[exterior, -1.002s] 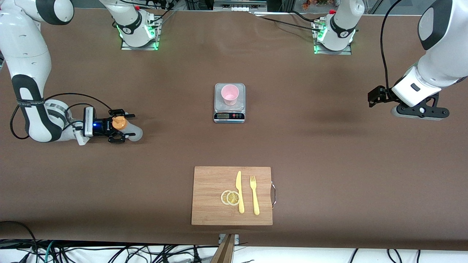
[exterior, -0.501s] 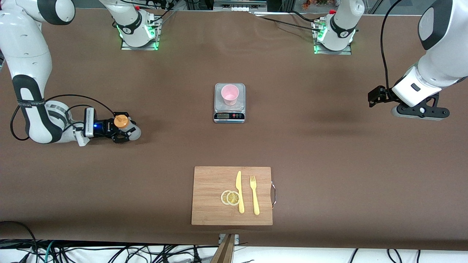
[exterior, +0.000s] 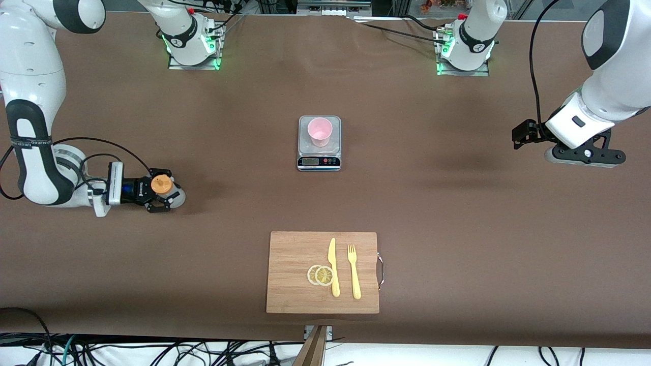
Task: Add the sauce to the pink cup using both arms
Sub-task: 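Lift the bottle with the right gripper and carry it over the cup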
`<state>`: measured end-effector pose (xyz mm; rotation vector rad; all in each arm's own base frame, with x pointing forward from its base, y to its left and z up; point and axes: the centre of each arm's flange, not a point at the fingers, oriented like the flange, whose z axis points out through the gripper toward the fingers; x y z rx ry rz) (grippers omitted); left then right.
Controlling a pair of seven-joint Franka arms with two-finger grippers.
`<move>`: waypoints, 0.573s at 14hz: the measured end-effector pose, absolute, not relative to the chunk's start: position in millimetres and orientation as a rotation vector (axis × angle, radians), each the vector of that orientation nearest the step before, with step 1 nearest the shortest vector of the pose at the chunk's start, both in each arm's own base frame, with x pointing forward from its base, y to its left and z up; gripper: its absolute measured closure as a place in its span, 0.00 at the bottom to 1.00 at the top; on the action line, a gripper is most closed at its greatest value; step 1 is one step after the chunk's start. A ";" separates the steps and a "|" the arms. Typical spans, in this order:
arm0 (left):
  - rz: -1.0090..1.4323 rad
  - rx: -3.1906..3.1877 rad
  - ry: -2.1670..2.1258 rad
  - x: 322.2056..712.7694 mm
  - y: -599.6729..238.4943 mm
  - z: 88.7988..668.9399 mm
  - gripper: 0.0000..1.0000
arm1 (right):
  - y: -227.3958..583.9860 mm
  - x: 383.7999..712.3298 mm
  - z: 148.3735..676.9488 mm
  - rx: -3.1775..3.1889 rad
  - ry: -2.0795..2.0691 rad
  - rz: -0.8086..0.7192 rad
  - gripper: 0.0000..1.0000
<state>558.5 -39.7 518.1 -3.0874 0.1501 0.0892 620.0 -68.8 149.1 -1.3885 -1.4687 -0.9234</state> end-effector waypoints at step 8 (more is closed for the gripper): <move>0.089 -3.087 0.150 558.5 -39.5 518.2 0.00 | 28.2 667.2 212.4 -1.573 -1.630 -0.730 0.78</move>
